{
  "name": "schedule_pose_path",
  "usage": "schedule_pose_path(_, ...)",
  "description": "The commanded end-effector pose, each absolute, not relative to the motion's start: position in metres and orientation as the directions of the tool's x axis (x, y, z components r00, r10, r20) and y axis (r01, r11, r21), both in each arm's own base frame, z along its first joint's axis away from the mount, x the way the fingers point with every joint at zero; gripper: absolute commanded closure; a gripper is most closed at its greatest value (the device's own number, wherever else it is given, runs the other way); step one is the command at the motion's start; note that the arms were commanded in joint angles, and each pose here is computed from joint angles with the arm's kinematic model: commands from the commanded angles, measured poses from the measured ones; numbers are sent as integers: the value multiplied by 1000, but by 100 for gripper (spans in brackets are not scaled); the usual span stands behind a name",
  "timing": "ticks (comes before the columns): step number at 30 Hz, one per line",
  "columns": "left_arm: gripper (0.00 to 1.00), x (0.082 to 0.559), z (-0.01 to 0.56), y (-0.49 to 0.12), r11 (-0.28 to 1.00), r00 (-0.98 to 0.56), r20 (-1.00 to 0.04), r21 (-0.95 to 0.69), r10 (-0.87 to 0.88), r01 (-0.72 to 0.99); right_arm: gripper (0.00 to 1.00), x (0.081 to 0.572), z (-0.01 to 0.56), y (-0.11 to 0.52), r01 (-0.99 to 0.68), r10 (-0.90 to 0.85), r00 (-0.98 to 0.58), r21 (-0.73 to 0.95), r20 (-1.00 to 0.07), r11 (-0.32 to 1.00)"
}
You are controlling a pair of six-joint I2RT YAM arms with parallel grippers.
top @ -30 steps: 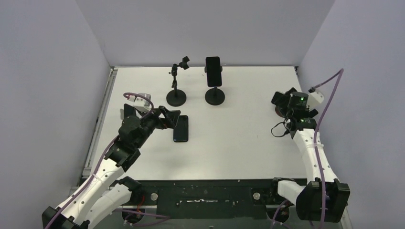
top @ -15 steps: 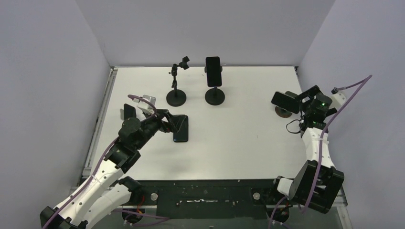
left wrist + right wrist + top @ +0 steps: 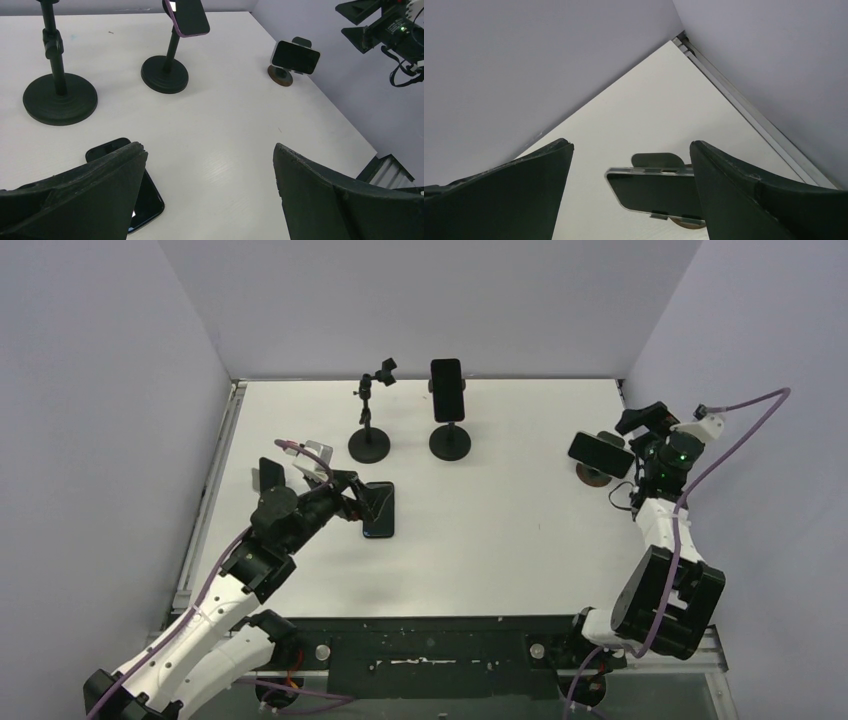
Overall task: Remove the phone from the phone stand
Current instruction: Pick up the phone stand with the phone at the center of the board.
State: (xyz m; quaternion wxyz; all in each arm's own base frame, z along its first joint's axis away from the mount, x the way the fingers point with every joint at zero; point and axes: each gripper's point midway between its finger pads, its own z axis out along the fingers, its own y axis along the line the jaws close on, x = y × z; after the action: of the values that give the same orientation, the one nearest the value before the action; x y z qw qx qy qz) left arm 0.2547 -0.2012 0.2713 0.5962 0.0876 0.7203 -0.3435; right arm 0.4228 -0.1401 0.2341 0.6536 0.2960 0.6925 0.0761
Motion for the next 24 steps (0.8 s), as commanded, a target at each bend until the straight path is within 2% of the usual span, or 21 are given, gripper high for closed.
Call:
schedule_pose_path(1,3,253,287,-206,729,-233,-929,-370,-288,575,10,408,229,-151,257,518,118,529,-847,808)
schedule_pose_path(9,3,244,289,-216,709,-238,-930,-368,-280,602,10,377,191,-164,268,567,161,589,-808,762)
schedule_pose_path(19,3,240,295,-216,699,-226,-931,-365,-287,614,15,393,188,-166,152,628,129,642,-767,752)
schedule_pose_path(24,3,240,292,-218,698,-233,-930,-366,-283,615,16,396,176,-165,146,631,90,637,-770,757)
